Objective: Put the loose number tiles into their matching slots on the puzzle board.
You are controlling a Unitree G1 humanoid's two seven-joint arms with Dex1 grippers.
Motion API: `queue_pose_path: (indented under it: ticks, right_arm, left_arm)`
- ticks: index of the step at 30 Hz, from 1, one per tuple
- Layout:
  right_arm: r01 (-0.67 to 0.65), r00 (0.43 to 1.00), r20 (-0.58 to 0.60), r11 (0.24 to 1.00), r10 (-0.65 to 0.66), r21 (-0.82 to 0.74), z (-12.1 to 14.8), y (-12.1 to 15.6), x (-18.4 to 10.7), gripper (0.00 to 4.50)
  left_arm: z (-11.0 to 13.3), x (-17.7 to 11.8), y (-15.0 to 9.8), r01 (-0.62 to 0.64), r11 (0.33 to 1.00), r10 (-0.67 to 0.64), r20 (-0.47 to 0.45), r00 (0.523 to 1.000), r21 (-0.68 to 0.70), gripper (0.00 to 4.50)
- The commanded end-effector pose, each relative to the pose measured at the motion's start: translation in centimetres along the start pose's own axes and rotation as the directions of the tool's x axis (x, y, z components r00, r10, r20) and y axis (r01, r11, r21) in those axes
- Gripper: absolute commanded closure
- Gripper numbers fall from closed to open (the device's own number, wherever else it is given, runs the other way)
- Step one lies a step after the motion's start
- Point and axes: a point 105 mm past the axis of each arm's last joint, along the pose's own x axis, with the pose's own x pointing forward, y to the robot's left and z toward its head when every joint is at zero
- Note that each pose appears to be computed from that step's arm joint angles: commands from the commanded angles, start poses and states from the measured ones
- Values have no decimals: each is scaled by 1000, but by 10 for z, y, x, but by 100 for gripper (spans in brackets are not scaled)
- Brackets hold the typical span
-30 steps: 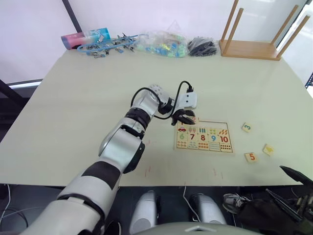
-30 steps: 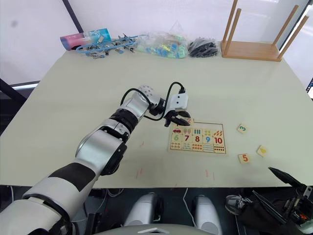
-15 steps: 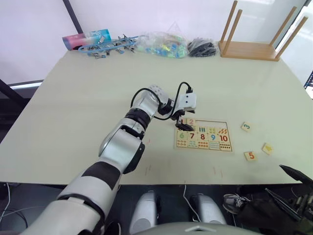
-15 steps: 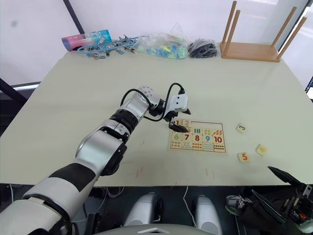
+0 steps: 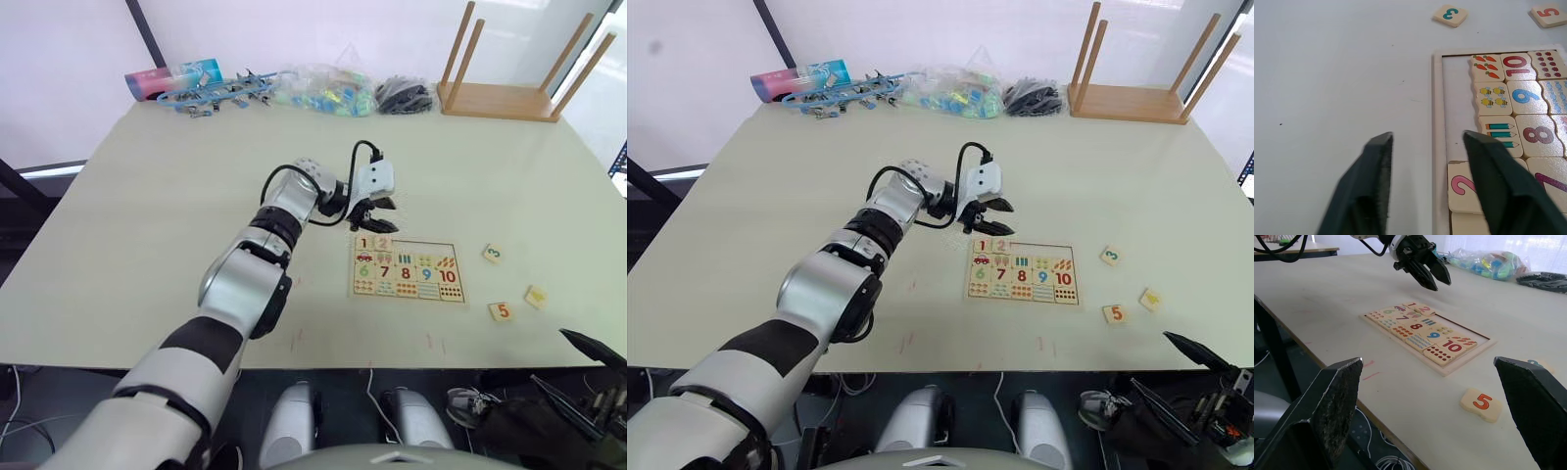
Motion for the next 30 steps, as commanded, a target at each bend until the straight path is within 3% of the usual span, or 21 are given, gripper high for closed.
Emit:
queue_pose_path:
  ticks: [1,3,13,30]
  right_arm:
    - [-14,1000,6,1000,15,-26,7,0,2,0]
    - [-13,1000,6,1000,13,-26,7,0,2,0]
    - [-9,1000,4,1000,9,-26,7,0,2,0]
    - [-4,1000,1,1000,4,-25,8,1,0,0]
  left_arm:
    - [3,-15,12,-63,997,63,20,998,35,386]
    - [-7,-17,9,-49,998,50,-11,999,40,441]
    - [-28,-17,-1,3,999,0,-77,997,33,441]
    - [-33,-5,-7,14,998,-7,-110,994,60,441]
